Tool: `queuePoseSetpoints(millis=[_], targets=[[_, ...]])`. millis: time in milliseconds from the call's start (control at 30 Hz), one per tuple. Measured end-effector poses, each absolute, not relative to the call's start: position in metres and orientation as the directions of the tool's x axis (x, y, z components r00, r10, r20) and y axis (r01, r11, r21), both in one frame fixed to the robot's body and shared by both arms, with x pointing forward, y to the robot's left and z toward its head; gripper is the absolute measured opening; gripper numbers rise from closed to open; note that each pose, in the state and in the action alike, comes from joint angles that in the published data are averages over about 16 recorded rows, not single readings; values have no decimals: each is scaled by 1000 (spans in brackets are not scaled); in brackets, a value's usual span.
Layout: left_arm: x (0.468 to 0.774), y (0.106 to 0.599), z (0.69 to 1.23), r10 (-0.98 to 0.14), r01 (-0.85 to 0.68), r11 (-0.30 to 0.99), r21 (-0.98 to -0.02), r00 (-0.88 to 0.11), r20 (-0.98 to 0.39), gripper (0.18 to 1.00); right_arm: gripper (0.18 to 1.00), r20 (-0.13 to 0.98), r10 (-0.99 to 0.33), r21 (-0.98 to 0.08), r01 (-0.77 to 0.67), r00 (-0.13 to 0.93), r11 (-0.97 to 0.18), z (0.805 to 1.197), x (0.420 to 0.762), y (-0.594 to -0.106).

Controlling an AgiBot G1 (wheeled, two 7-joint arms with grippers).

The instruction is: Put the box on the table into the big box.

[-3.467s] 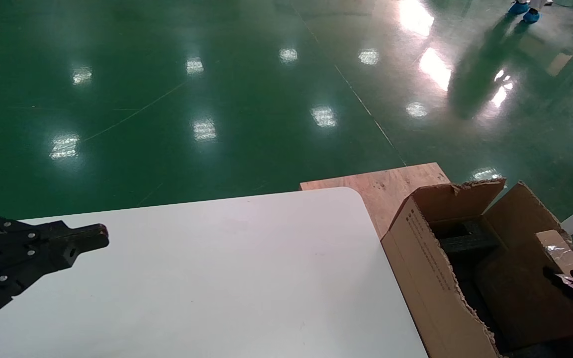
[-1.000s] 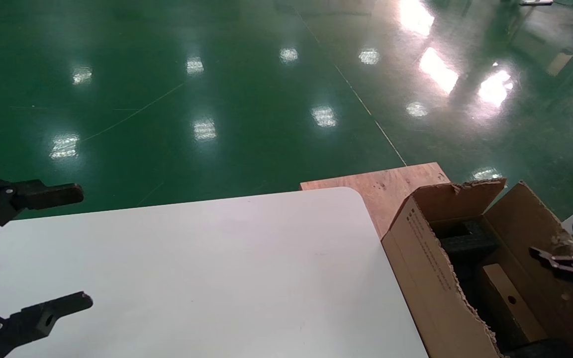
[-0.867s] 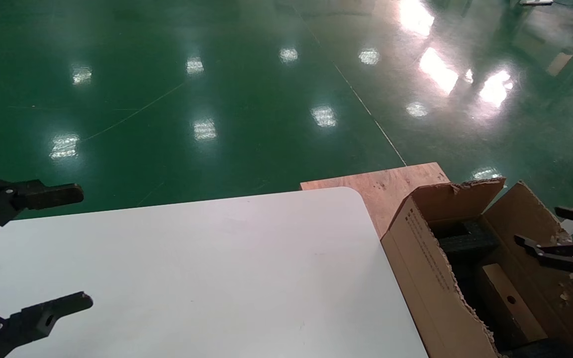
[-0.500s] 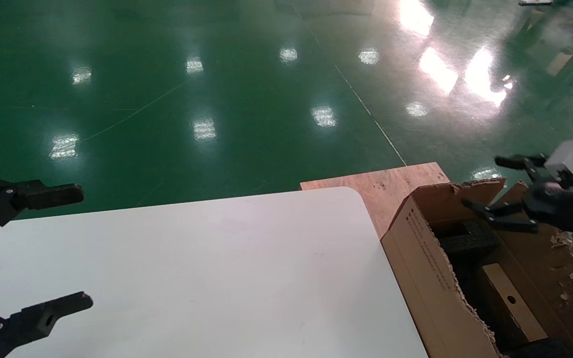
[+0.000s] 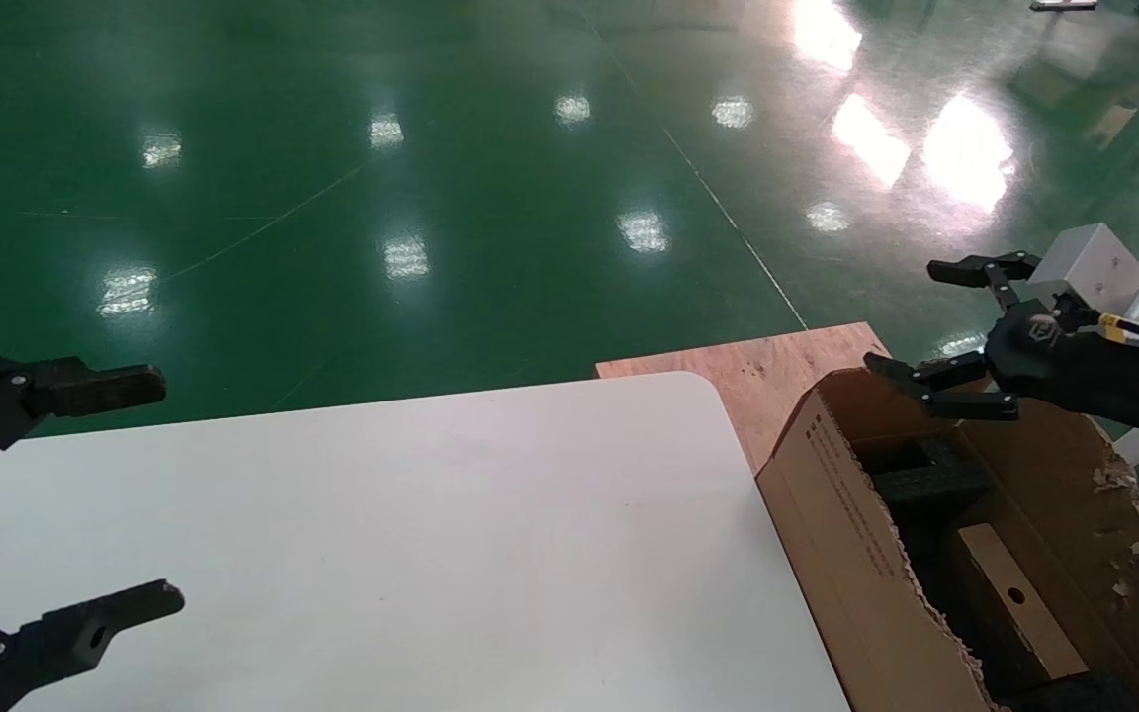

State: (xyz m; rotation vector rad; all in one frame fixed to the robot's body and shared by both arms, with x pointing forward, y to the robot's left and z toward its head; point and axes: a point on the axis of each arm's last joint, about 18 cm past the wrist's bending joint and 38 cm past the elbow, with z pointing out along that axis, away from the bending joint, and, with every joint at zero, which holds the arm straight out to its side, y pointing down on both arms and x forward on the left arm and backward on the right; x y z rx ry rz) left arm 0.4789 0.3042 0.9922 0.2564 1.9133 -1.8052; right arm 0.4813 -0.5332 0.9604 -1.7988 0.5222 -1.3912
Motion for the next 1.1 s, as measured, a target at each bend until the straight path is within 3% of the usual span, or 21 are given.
queuePoseSetpoints(millis=[433, 1100], targets=[[479, 304, 992, -195, 459, 106, -882, -861, -471, 1001, 1001, 634, -685, -767, 178, 359, -617, 982, 482, -519], [479, 304, 992, -195, 459, 106, -882, -861, -471, 1001, 1001, 667, -439, -725, 388, 601, -569, 1038, 499, -407]])
